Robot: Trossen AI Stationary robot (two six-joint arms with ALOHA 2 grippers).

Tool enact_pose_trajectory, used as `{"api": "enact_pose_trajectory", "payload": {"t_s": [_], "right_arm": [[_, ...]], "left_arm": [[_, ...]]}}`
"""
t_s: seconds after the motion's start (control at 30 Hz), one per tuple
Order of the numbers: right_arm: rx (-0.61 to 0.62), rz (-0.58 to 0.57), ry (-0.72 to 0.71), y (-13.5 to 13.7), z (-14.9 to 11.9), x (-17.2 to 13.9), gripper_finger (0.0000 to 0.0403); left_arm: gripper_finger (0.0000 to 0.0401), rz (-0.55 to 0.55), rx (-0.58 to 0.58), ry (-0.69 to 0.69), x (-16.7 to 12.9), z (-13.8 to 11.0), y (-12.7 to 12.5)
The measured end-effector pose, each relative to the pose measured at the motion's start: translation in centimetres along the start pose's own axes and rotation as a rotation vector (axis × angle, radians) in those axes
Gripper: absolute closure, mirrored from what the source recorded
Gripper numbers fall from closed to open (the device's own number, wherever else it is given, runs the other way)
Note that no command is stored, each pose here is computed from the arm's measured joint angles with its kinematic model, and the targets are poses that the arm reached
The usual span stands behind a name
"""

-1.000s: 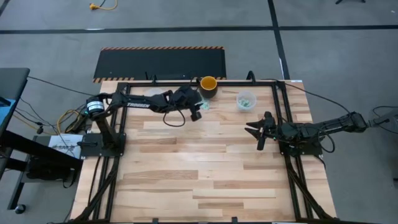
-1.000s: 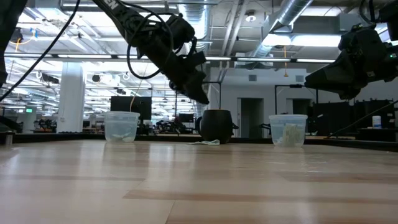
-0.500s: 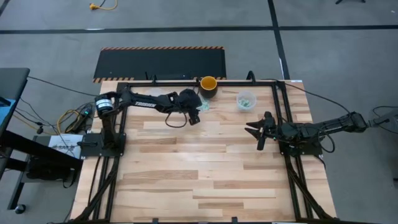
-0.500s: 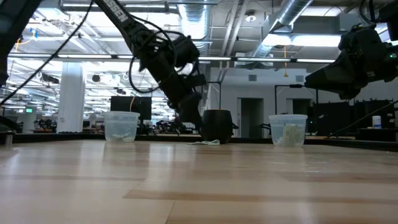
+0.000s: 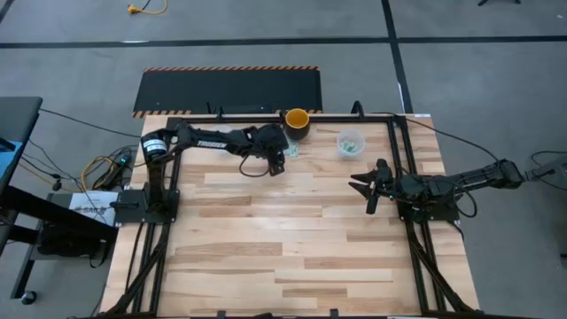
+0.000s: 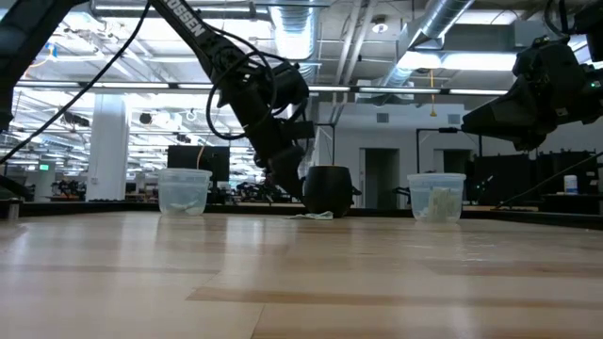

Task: Pick and place Stevia / Truvia into bins
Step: Put the stevia packet into the left transparent container

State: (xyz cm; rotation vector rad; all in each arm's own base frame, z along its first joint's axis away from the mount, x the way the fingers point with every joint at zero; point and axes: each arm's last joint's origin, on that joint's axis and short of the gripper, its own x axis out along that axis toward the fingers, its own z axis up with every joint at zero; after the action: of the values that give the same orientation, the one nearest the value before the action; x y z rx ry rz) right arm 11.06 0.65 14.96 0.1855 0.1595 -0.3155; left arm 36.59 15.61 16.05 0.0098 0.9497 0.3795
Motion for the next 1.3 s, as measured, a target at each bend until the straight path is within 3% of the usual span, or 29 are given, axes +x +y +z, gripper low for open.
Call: {"api": "enact_pose_trajectory", "payload": {"t_s": [0.3,0.6,1.1,1.3], "right_arm": [[0.0,-0.001,0.0,0.0,0.0,0.0,0.0282],[-0.001,-0.001,0.001,0.0,0.0,0.0,0.0282],[0.0,0.0,0.0,0.0,0.0,0.0,0.0282],[0.0,-0.001,0.0,0.0,0.0,0.0,0.0282]], "left_arm": [[0.0263,-0.039,0.034,0.004,0.1,-0.2,0.5],[0.0263,-0.109,0.056,0.045,2.6,-1.1,0.5],[0.0263,-0.05,0.079,0.075,2.8,-1.3,0.0],[0.0263,-0.056,0.131,0.081,2.6,-1.1,-1.5]]}}
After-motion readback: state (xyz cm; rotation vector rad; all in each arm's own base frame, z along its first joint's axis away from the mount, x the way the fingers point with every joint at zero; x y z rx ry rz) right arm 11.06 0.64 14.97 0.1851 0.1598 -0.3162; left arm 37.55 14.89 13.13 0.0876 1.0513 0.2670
